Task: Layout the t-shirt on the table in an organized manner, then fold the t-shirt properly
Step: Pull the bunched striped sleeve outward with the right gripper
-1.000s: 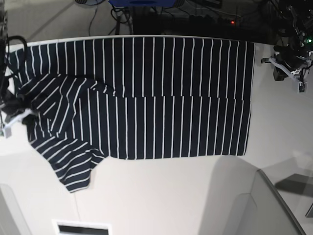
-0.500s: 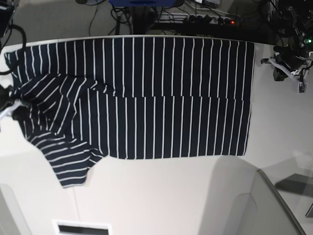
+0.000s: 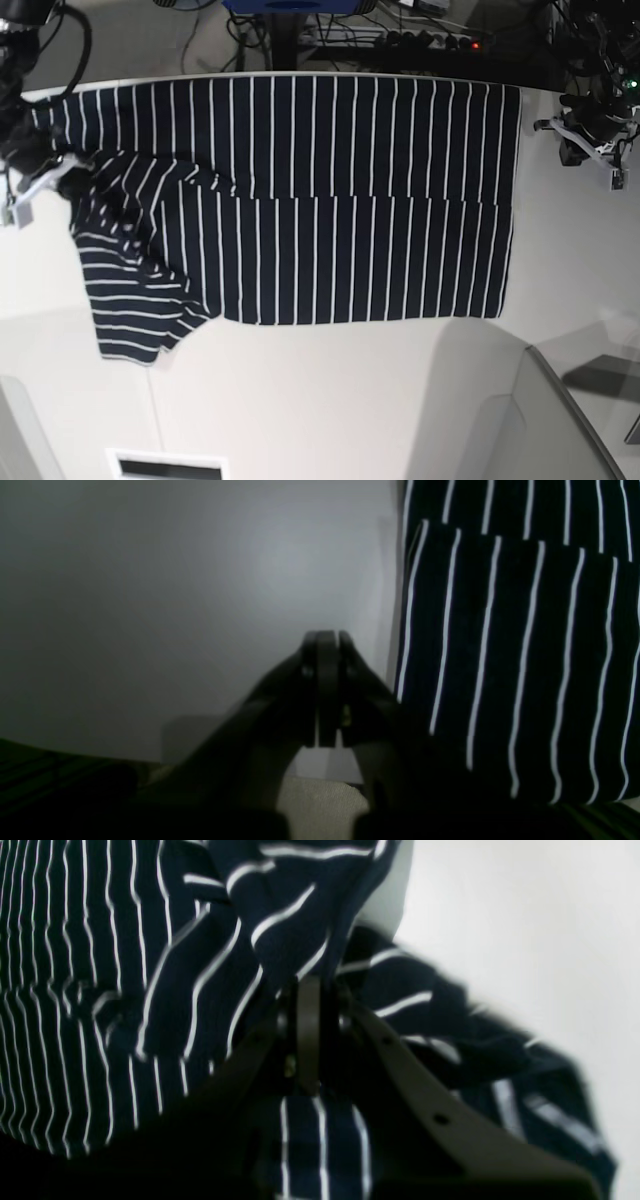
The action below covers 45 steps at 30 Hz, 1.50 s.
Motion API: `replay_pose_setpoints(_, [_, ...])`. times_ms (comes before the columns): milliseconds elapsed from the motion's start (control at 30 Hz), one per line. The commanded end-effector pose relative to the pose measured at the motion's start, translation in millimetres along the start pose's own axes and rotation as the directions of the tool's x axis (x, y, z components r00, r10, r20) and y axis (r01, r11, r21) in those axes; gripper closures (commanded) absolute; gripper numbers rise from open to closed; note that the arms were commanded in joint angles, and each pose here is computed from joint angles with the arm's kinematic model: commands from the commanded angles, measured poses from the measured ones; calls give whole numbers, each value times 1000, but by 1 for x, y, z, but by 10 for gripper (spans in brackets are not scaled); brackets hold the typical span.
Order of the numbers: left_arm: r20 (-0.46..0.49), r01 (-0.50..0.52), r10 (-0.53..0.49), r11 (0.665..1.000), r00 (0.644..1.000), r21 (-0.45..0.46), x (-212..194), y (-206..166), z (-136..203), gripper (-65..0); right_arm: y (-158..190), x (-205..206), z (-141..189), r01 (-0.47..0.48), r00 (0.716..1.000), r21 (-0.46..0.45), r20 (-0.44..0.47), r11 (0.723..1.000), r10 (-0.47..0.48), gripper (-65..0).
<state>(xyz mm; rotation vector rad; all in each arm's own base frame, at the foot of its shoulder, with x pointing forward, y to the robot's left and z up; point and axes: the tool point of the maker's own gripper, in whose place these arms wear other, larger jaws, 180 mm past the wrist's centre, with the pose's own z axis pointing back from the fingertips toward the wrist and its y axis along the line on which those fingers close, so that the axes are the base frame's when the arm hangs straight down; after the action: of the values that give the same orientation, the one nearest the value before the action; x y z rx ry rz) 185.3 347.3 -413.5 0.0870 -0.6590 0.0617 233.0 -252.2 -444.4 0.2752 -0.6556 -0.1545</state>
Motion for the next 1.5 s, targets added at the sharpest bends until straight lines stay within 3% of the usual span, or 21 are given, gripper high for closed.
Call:
replay_pose_setpoints(0, [37, 15, -15, 1000, 999, 13, 13, 6, 4, 0, -2, 13, 5, -12, 999, -2, 31, 1000, 12, -72])
replay_pose_setpoints(167, [37, 15, -15, 1000, 999, 13, 13, 6, 4, 0, 3, 16, 7, -24, 999, 1, 32, 1000, 24, -305])
replay_pose_setpoints(267, [37, 15, -15, 1000, 999, 13, 13, 6, 4, 0, 1, 41, 19, -49, 994, -22, 100, 999, 51, -375])
replay_pose_setpoints(367, [37, 15, -15, 1000, 999, 13, 13, 6, 4, 0, -6, 74, 21, -52, 985, -44, 162, 998, 59, -378])
replay_pose_setpoints(533, [39, 13, -14, 1000, 999, 12, 13, 6, 4, 0, -39, 97, -10, -13, 997, -92, 68, 996, 19, -377])
replay_pose_setpoints(633, [39, 12, -13, 1000, 999, 11, 13, 5, 4, 0, -56, 97, -31, 8, 1000, -126, 2, 992, -8, -377])
replay_pose_setpoints(933, [39, 13, -14, 1000, 999, 12, 13, 6, 4, 0, -62, 82, -77, 41, 997, -139, -54, 989, -49, -377])
replay_pose_setpoints(1367, [39, 15, -15, 1000, 999, 13, 13, 6, 4, 0, -58, 73, -84, 60, 994, -129, -80, 990, -71, -377])
replay_pose_setpoints(1467, [39, 15, -15, 1000, 999, 13, 13, 6, 4, 0, -55, 64, -85, 33, 990, -124, -135, 992, -49, -377])
